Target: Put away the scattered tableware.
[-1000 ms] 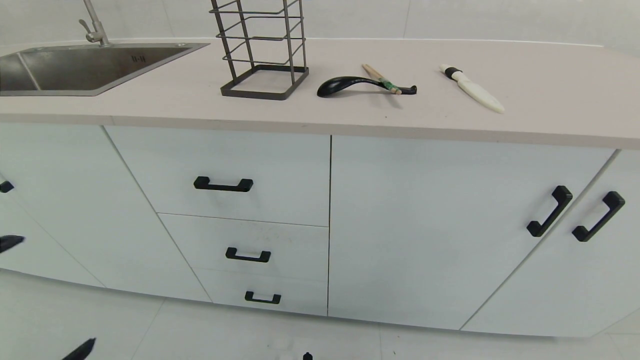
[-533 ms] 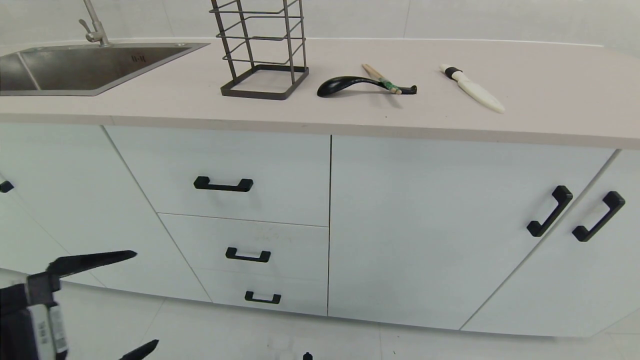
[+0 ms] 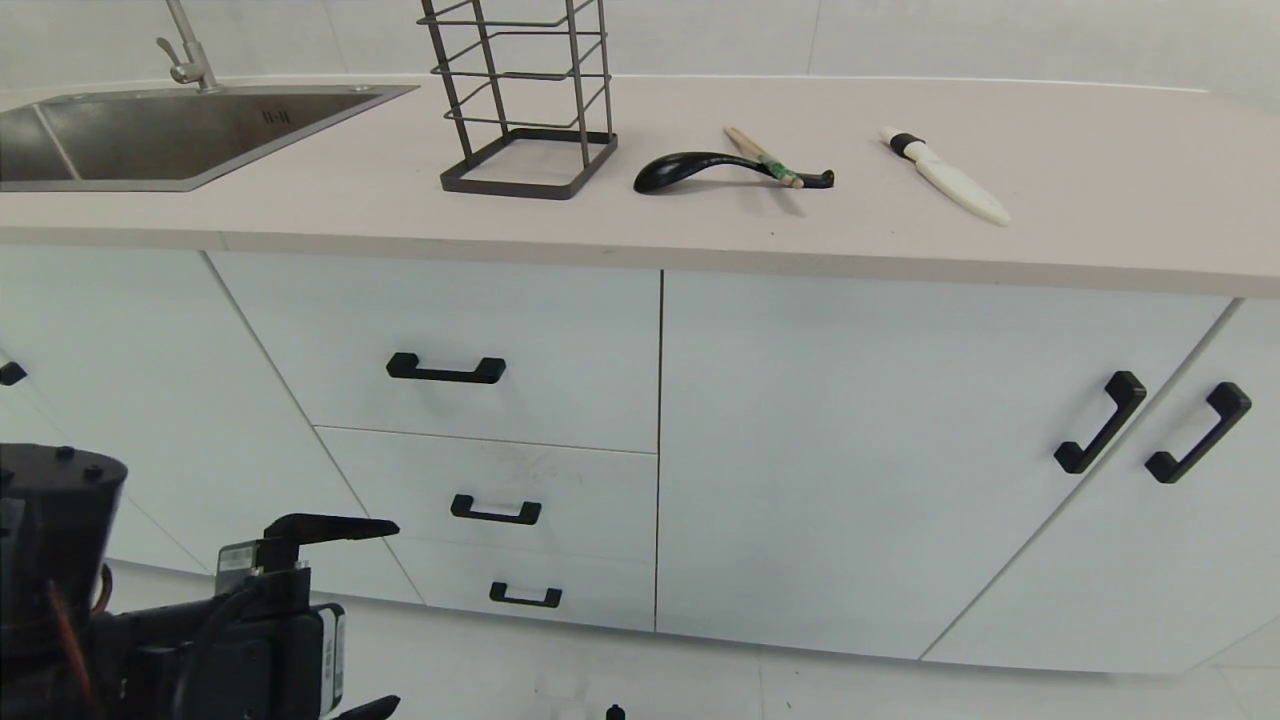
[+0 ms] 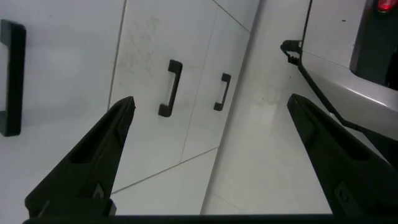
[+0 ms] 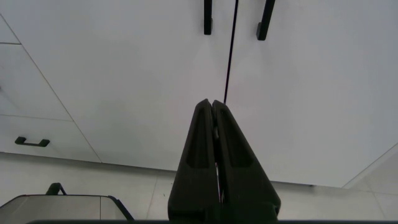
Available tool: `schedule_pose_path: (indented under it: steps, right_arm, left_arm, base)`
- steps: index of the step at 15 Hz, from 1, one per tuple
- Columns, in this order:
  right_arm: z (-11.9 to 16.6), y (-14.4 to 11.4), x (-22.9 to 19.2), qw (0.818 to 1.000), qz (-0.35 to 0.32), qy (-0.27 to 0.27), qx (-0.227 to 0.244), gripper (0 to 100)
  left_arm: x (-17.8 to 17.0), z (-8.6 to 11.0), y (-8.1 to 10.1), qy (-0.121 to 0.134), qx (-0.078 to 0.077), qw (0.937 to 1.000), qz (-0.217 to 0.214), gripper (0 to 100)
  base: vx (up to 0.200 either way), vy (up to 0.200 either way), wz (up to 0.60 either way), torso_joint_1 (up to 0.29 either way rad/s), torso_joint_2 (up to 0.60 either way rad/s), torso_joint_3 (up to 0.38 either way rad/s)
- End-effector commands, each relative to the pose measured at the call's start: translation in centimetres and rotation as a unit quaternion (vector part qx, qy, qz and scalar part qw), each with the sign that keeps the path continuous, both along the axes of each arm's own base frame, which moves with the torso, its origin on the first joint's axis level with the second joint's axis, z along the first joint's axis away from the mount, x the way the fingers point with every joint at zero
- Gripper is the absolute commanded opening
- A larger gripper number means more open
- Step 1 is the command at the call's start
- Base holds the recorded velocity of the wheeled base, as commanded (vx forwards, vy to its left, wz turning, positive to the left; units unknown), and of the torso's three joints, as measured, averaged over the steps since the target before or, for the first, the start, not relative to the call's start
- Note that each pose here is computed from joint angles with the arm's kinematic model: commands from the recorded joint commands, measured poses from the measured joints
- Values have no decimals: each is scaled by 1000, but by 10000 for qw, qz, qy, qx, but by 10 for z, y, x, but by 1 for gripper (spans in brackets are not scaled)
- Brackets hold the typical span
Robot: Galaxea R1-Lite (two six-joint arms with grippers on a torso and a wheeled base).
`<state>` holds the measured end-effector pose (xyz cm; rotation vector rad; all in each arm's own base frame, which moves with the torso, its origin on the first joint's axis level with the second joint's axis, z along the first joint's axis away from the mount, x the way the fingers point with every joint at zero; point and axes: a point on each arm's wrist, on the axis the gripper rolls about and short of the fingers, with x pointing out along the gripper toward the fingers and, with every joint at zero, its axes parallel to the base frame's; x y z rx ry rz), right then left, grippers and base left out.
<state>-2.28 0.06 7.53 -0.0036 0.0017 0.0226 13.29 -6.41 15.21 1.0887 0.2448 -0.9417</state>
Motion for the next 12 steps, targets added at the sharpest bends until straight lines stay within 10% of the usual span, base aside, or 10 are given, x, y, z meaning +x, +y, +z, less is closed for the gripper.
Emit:
schedule_pose_path:
  steps: [1, 6, 12]
  right_arm:
    - [0, 0, 0, 10000, 2, 7, -5, 0]
    - [0, 0, 0, 10000, 2, 7, -5, 0]
    - [0, 0, 0, 10000, 2, 7, -5, 0]
  left_arm:
    - [8, -6, 4, -59, 387, 9992, -8, 100]
    - [33, -26, 5, -17, 1074, 9937, -330, 100]
    - [54, -62, -1, 444, 969, 9932, -478, 100]
  base:
    - [0, 0, 0, 0, 0, 0]
    - [0, 0, 0, 0, 0, 0]
    - [0, 0, 0, 0, 0, 0]
